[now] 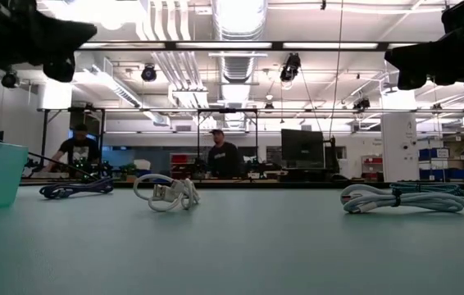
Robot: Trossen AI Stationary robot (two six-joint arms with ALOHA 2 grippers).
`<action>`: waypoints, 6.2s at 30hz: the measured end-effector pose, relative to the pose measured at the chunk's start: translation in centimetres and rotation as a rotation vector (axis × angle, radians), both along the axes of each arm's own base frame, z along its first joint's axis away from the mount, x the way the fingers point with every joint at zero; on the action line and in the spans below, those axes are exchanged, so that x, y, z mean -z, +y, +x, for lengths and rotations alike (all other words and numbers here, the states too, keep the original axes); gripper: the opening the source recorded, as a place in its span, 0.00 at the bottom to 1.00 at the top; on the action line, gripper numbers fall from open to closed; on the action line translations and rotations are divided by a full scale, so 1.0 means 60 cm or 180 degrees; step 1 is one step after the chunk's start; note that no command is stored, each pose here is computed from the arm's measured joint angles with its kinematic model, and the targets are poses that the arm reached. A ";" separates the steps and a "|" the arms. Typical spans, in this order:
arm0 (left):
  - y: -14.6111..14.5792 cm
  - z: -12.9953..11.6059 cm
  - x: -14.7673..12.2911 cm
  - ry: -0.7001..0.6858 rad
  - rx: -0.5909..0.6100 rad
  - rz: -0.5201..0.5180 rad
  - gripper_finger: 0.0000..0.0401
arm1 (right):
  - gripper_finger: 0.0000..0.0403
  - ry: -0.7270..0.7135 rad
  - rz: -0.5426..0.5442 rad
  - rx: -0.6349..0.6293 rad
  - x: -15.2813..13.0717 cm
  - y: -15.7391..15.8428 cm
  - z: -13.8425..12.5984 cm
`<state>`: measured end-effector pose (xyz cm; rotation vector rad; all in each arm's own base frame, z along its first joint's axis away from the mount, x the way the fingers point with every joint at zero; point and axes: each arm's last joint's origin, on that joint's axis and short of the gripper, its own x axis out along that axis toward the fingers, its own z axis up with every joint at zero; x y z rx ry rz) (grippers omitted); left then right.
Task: Pick and place USB-C Cables
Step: Put the black violet charger cable into the green bin
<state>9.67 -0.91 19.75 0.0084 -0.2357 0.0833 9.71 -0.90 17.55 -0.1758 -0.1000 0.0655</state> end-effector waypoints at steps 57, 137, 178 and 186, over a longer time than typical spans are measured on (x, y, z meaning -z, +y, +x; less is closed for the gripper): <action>0.014 0.064 -0.039 0.0359 -0.1686 -0.1658 0.01 | 0.16 -0.1002 -0.0575 0.0207 -0.054 0.001 -0.014; 0.204 0.208 -0.007 0.5031 -0.2588 -0.3384 0.17 | 0.16 -0.1005 -0.0666 0.0396 -0.055 -0.002 -0.014; 0.197 0.189 0.058 0.4812 -0.2900 -0.3326 0.43 | 0.16 -0.0988 -0.0615 0.0382 -0.054 -0.002 -0.014; 0.197 0.189 0.058 0.4812 -0.2902 -0.3325 0.43 | 0.16 -0.0986 -0.0614 0.0382 -0.054 -0.002 -0.014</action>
